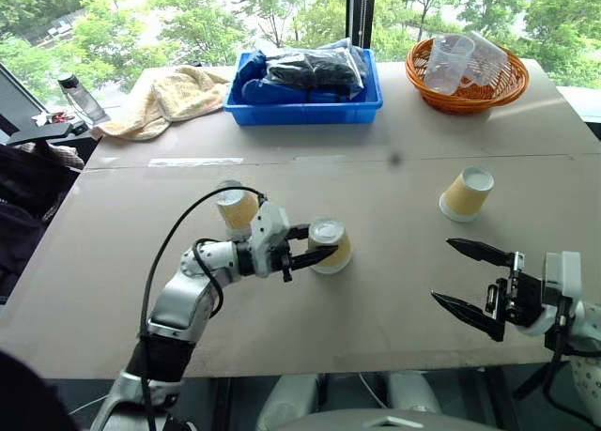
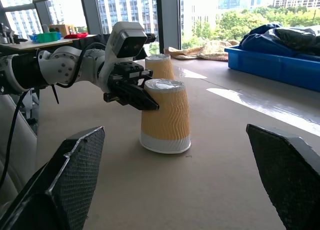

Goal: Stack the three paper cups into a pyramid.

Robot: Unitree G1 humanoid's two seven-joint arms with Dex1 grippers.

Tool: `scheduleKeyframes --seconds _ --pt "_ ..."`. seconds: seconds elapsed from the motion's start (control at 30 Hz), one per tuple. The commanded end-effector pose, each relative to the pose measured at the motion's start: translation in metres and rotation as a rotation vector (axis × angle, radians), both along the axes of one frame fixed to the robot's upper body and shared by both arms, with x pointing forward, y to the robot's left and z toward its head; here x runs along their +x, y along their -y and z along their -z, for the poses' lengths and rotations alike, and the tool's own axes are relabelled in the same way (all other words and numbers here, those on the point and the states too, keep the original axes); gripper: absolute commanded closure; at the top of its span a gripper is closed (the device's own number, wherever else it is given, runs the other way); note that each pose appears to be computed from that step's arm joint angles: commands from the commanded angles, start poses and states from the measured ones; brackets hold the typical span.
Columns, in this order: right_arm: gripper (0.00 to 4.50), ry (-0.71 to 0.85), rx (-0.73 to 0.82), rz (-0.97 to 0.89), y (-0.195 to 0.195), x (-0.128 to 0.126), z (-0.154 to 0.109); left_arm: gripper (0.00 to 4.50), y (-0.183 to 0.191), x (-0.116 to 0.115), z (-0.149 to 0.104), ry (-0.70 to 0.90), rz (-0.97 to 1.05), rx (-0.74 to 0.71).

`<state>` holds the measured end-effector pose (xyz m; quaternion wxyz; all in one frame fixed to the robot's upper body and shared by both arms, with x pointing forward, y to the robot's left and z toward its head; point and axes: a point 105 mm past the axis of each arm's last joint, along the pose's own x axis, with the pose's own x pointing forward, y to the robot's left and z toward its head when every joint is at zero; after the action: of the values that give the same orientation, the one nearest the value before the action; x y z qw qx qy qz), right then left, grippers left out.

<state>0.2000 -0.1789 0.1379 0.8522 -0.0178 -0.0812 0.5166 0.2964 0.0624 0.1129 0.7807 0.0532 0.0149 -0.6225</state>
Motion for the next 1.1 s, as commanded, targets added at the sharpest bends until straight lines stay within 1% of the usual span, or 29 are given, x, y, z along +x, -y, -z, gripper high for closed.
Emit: scheduleKeyframes --seconds 0.03,0.2,0.37,0.4,0.43,0.5,0.53,0.6,0.7,0.8,0.87,0.97,1.0,1.07,1.1 --pt "0.00 0.042 -0.016 0.057 0.015 -0.006 -0.009 2.59 0.035 -0.003 0.004 0.040 0.155 0.029" --pt "0.00 0.043 -0.027 0.110 0.022 -0.013 -0.011 2.59 0.069 0.000 0.003 0.074 0.213 0.003" --pt "0.00 0.057 -0.020 0.136 0.022 -0.015 -0.018 2.59 0.074 0.000 0.007 0.102 0.213 0.000" --pt "0.00 0.058 -0.020 0.136 0.021 -0.014 -0.019 1.62 0.074 0.000 0.006 0.108 0.209 -0.007" --pt "0.00 0.058 -0.020 0.137 0.021 -0.014 -0.019 1.28 0.074 0.000 0.005 0.113 0.207 -0.011" --pt "0.00 0.055 -0.020 0.137 0.020 -0.014 -0.020 0.38 0.075 -0.003 0.003 0.125 0.220 -0.012" --pt "0.00 0.055 -0.019 0.136 0.019 -0.013 -0.020 0.06 0.074 -0.004 0.002 0.132 0.221 -0.016" --pt "0.00 0.053 -0.019 0.134 0.019 -0.012 -0.020 0.06 0.074 -0.005 -0.002 0.140 0.221 -0.025" --pt "0.00 0.050 -0.024 0.126 0.019 -0.011 -0.021 0.06 0.067 -0.006 -0.025 0.183 0.202 -0.076" --pt "0.00 0.046 -0.026 0.109 0.018 -0.008 -0.023 0.06 0.050 -0.018 -0.078 0.214 0.190 -0.223" --pt "0.00 0.044 -0.024 0.099 0.018 -0.006 -0.024 0.06 0.039 -0.020 -0.099 0.209 0.140 -0.282" --pt "0.00 0.041 -0.036 0.084 0.019 -0.002 -0.022 0.06 0.018 -0.012 -0.108 0.239 -0.007 -0.217" --pt "0.00 0.038 -0.042 0.077 0.019 -0.002 -0.020 0.06 0.005 -0.008 -0.114 0.260 -0.098 -0.198" --pt "0.00 0.034 -0.041 0.071 0.019 0.001 -0.018 0.06 -0.028 -0.004 -0.130 0.267 -0.286 -0.241" --pt "0.00 0.032 -0.038 0.066 0.018 0.002 -0.017 0.06 -0.050 -0.001 -0.131 0.288 -0.393 -0.221"
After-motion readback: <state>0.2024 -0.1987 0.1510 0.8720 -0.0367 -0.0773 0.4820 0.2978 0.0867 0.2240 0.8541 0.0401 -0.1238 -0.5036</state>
